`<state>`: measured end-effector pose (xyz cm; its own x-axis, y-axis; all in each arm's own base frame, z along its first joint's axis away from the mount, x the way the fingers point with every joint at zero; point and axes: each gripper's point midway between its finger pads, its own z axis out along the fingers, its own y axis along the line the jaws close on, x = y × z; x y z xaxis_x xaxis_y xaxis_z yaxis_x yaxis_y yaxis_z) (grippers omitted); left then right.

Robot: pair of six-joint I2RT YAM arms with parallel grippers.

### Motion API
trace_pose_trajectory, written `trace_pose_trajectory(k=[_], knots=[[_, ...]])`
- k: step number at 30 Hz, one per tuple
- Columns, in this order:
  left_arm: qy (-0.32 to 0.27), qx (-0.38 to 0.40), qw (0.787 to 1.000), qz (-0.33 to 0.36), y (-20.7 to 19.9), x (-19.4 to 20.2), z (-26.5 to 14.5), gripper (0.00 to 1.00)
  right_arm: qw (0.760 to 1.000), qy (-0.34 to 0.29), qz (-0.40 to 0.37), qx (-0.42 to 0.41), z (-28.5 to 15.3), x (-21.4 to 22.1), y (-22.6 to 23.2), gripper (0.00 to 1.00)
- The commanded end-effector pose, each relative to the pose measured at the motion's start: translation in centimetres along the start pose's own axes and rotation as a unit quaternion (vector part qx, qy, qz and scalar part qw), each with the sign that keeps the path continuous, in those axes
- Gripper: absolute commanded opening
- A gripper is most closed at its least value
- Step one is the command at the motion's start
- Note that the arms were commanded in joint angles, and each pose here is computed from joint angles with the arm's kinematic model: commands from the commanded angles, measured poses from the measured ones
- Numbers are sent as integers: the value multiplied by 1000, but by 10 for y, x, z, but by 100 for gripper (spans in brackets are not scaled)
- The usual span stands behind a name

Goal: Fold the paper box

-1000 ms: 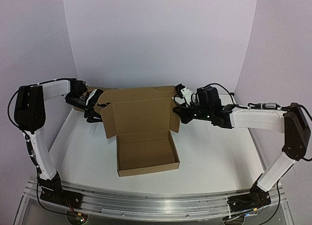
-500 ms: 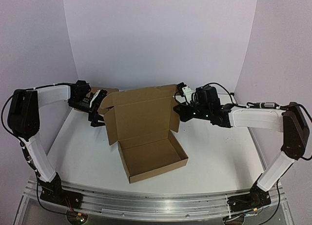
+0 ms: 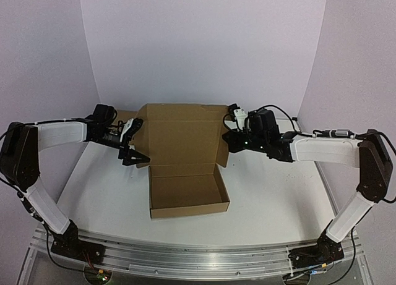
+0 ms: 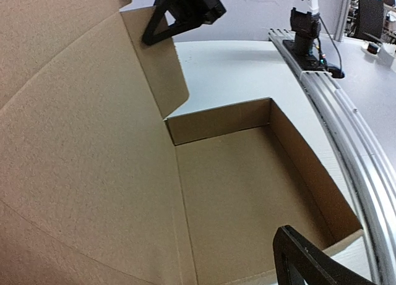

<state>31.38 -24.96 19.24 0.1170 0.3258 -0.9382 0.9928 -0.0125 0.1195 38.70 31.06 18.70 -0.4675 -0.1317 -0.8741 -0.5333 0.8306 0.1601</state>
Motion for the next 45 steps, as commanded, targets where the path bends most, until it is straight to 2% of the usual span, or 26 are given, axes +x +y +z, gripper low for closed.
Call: trace_pose_trajectory(k=[1,5,10,12,18,23,32,40,45], knots=[[-20,-14,999,42,16,-21,-8,93,1000,12,-4,-1,-1,10,1,0],[-35,22,997,64,-1,-31,-30,96,1000,16,-17,6,-5,13,-2,0],[-15,-27,997,70,32,-9,-79,97,998,22,-44,-29,-6,15,10,0],[-5,-37,997,72,43,0,-86,96,997,24,-54,-44,-7,17,15,0],[17,-80,994,67,74,25,-85,94,996,29,-57,-64,-8,21,20,0],[16,-118,991,66,112,30,-87,89,995,29,-63,-73,-10,21,23,0],[40,-182,980,71,180,44,-91,74,990,21,-93,-103,-15,16,30,0],[43,-127,985,105,158,45,-63,79,991,23,-90,-101,-12,16,28,0],[35,-79,989,116,128,40,-46,81,991,23,-88,-96,-9,15,26,0]])
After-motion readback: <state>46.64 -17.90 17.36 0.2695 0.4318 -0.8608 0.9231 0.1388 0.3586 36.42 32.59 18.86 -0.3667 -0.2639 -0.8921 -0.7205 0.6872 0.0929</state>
